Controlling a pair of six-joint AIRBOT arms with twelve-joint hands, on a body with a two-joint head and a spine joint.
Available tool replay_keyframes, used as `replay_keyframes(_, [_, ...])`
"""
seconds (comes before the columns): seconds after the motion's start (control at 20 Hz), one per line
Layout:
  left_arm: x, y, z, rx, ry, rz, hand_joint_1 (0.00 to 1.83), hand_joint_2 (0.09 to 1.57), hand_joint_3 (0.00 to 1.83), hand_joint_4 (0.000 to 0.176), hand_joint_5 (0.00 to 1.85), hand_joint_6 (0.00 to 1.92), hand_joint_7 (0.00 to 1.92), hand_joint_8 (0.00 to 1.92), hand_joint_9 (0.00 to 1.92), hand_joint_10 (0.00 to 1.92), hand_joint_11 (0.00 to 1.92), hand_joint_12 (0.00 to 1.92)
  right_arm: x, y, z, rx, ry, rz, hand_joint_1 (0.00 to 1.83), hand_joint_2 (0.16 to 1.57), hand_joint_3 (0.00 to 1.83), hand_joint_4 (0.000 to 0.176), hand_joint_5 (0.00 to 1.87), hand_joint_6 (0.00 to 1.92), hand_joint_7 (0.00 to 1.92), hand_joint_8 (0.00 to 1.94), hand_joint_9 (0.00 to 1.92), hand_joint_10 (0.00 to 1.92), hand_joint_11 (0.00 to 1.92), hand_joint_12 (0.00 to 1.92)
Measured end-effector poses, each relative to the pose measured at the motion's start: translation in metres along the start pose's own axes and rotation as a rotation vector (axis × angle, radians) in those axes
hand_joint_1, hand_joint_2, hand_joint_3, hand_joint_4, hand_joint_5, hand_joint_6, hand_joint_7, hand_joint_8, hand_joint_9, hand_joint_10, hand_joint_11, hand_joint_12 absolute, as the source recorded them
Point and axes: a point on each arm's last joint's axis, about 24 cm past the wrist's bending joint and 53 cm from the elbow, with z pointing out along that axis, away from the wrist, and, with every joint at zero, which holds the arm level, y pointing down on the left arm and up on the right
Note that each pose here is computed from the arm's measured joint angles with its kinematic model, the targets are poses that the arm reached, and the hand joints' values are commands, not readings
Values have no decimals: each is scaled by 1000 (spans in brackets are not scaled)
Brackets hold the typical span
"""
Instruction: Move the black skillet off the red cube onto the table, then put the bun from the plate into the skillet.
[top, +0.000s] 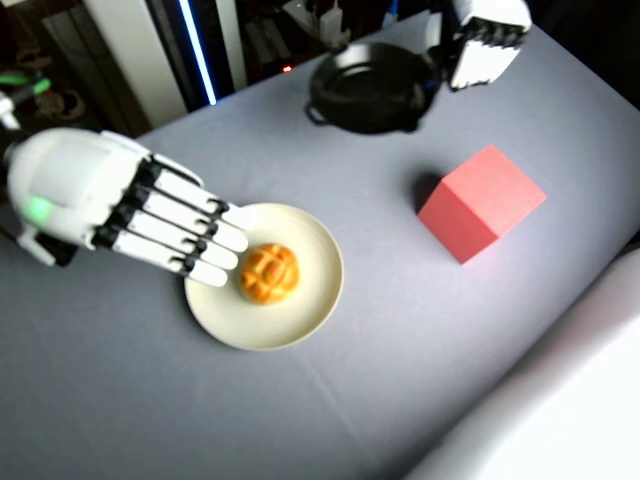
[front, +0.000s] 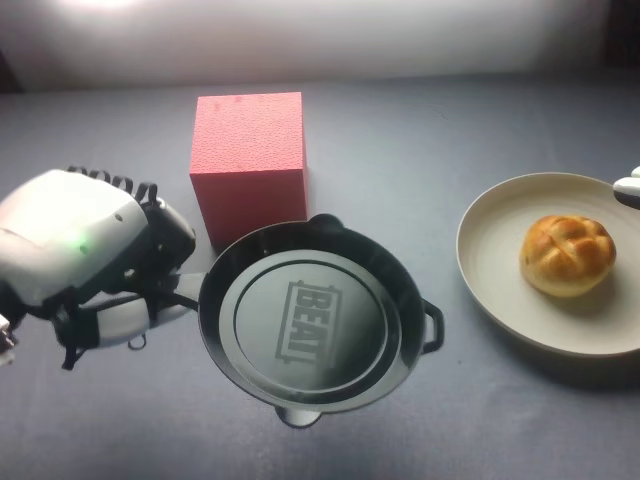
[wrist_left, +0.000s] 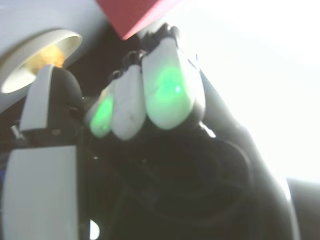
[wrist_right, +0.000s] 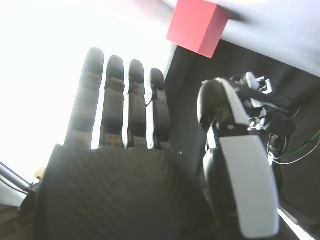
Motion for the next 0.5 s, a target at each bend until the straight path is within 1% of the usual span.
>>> replay_keyframes(0.05, [7, 5, -1, -18, 17, -8, 1306, 1259, 3, 0, 1271, 1921, 1542, 1921, 1659, 1921, 1665, 1921, 0, 0, 0, -1, 0, 0, 567, 1354, 0, 0, 392, 1, 377, 2, 341, 4, 318, 23])
replay_keyframes(0.1, [14, 8, -2, -29, 39, -9, 1294, 1270, 5, 0, 1251, 1921, 1532, 1921, 1653, 1921, 1663, 1921, 0, 1, 0, -4, 2, 0, 595, 1355, 0, 0, 394, 2, 380, 2, 342, 3, 318, 23])
replay_keyframes(0.15, [20, 10, -3, -37, 57, -3, 1300, 1254, 0, 0, 1171, 1921, 1430, 1921, 1586, 1921, 1619, 1921, 1, 1, 0, -4, 3, -1, 596, 1351, 0, 0, 396, 2, 384, 4, 347, 5, 326, 27])
replay_keyframes(0.2, [24, 12, -3, -50, 69, 15, 1255, 1214, 0, 0, 1079, 1921, 1285, 1921, 1469, 1921, 1523, 1921, 1, 1, 0, -5, 3, 0, 594, 1351, 0, 0, 396, 2, 385, 4, 351, 6, 330, 28])
replay_keyframes(0.25, [28, 13, -4, -58, 79, 27, 1281, 1183, 0, 0, 1029, 1921, 1185, 1921, 1374, 1921, 1454, 1921, 1, 1, 0, -4, 2, 0, 574, 1353, 0, 0, 389, 0, 374, 1, 341, 1, 321, 24])
replay_keyframes(0.3, [31, 15, -5, -69, 89, 29, 1231, 1131, 0, 0, 932, 1921, 1023, 1921, 1200, 1921, 1290, 1921, 0, 0, 0, -2, 1, 1, 628, 1346, 0, 0, 403, 4, 385, 4, 351, 4, 326, 26])
replay_keyframes(0.35, [32, 15, -5, -70, 92, 29, 1231, 1131, 0, 0, 932, 1921, 1023, 1921, 1200, 1921, 1290, 1921, 0, 0, 0, -2, 1, 1, 628, 1346, 0, 0, 403, 4, 385, 4, 351, 4, 326, 26])
replay_keyframes(0.4, [32, 16, -5, -71, 94, 29, 1197, 1118, 0, 0, 813, 1904, 909, 1921, 1085, 1921, 1184, 1921, 0, 0, 0, -2, 1, 1, 619, 1350, 0, 0, 399, 2, 382, 2, 351, 3, 330, 27])
replay_keyframes(0.45, [33, 16, -5, -73, 96, 32, 1146, 1108, 0, 0, 670, 1766, 740, 1921, 898, 1921, 978, 1921, 0, 1, 0, -2, 1, 1, 614, 1351, 0, 0, 394, 0, 382, 2, 349, 2, 328, 26])
replay_keyframes(0.5, [34, 18, -6, -79, 99, 30, 1056, 1175, 34, 0, 760, 1430, 646, 1918, 766, 1921, 825, 1921, 1, 1, 0, -2, 2, 1, 611, 1352, 0, 0, 397, 1, 384, 2, 350, 2, 326, 25])
